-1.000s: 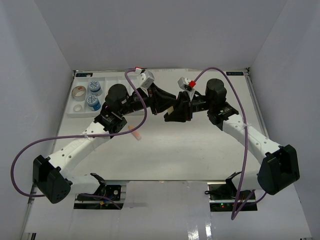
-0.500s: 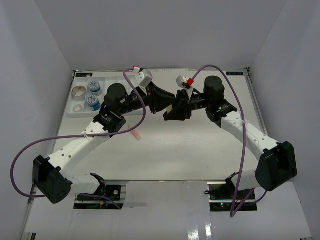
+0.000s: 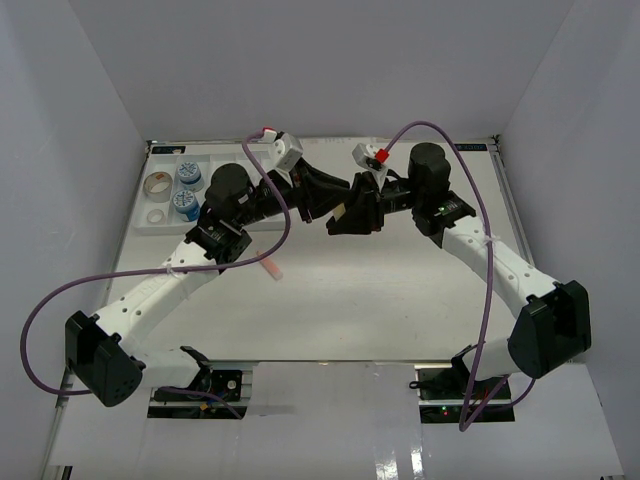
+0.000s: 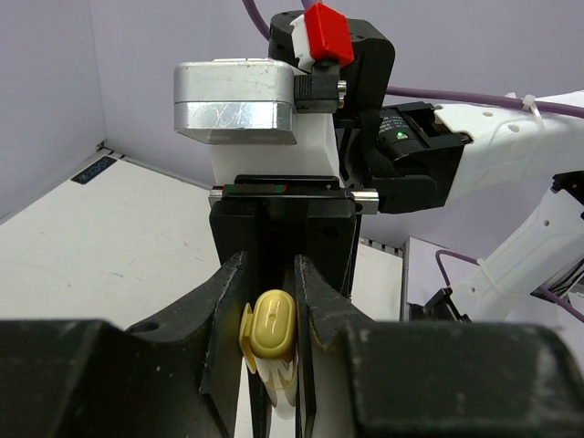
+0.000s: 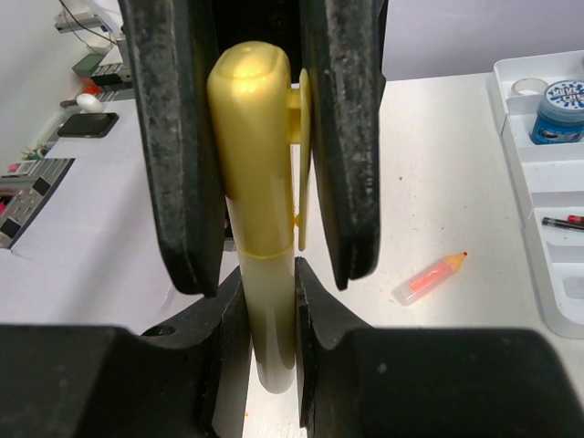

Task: Sort the stationery into containers
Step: Close the pen cap on the pen.

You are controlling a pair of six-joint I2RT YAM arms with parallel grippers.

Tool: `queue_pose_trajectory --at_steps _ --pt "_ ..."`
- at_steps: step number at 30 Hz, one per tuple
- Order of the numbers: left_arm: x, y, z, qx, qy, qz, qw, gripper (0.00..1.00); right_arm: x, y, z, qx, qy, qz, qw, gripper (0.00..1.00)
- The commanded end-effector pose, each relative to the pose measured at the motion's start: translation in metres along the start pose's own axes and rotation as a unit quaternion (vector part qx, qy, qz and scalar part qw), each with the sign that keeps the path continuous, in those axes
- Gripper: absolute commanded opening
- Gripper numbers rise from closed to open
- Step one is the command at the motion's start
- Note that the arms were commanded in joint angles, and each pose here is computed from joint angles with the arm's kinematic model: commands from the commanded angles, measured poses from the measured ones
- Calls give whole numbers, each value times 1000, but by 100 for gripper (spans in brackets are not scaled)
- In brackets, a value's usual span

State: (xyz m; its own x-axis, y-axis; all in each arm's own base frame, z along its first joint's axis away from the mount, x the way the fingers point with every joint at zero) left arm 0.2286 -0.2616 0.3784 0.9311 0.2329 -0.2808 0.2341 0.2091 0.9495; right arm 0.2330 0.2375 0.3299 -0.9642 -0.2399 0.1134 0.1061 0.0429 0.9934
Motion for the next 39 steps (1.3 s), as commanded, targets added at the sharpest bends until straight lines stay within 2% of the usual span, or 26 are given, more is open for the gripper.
queue_pose_trajectory --at_steps 1,18,23,27,29,34,39 --pt "-4 -118 -24 248 -29 -177 952 0 4 108 -19 -76 -76 -218 970 8" --pt "-3 -142 -27 297 -24 -196 934 0 7 108 -23 -78 -88 -222 968 8" --pt "-2 -120 -20 259 1 -171 950 0 8 89 -24 -74 -92 -203 972 8" --pt "-3 -93 -13 217 16 -133 967 0 7 52 -24 -62 -94 -154 982 8" --pt "-1 -83 -8 204 17 -108 973 0 11 42 -24 -63 -91 -145 983 12" --pt "-1 -71 0 188 -9 -78 979 0 13 -1 -24 -54 -92 -84 991 16" --pt "-2 -70 2 180 -33 -59 981 0 16 -20 -25 -49 -91 -65 992 19"
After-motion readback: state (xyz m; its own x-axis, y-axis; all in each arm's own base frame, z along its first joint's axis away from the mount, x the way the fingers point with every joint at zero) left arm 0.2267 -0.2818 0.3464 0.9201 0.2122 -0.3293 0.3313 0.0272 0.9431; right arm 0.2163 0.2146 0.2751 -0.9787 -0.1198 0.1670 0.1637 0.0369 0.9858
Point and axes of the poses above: each gripper's point midway between its finger pads, its own z axis out along the fingers, its own x axis along the line the jaws close on, y = z × x, the point moved 8 cm from there along -z, back along the fingers, and after that the axes turned 5 degrees about -z, right-handed, at the moved point
